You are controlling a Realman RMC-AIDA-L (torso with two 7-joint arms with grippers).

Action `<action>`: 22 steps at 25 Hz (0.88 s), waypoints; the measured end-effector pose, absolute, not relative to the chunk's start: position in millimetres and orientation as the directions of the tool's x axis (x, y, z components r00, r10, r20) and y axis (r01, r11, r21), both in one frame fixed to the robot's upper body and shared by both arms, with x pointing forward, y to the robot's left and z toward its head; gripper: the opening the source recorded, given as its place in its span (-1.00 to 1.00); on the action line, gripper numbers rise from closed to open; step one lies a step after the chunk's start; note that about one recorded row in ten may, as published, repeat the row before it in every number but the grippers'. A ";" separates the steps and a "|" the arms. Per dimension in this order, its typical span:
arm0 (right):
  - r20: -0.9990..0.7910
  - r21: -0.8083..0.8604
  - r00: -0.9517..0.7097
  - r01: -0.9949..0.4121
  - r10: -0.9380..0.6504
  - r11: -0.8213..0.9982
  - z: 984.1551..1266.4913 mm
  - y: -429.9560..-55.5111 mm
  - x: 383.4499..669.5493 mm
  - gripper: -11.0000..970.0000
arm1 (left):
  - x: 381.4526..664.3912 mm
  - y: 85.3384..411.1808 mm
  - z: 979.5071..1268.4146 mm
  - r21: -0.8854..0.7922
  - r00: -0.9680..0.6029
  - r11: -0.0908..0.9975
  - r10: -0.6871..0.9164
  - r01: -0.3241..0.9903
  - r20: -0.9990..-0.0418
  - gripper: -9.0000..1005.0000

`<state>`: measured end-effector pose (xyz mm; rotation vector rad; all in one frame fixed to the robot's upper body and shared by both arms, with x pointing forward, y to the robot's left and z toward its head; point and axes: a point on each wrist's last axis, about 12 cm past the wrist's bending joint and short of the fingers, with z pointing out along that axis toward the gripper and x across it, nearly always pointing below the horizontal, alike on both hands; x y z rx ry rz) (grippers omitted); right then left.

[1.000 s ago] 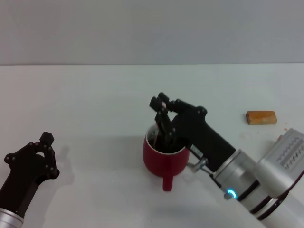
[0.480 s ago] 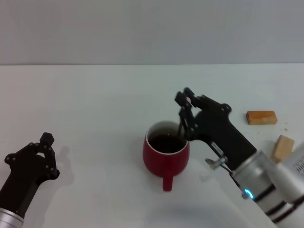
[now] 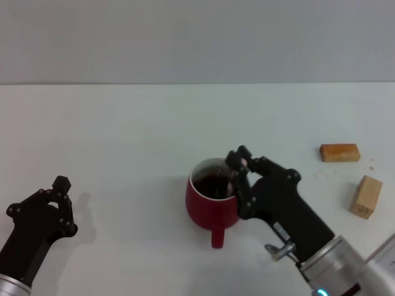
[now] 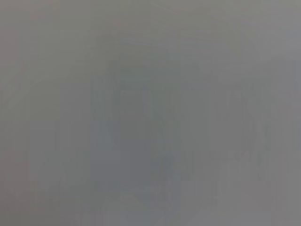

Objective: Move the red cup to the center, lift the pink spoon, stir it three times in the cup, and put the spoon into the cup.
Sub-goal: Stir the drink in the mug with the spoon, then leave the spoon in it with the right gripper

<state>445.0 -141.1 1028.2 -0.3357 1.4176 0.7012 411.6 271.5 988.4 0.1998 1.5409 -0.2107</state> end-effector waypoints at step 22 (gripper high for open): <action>-0.989 0.082 0.041 -0.645 0.141 0.760 1038.9 -133.0 494.4 -0.86 | 411.3 275.1 988.7 0.002 0.023 0.968 -0.004 0.249 -1.000 -0.98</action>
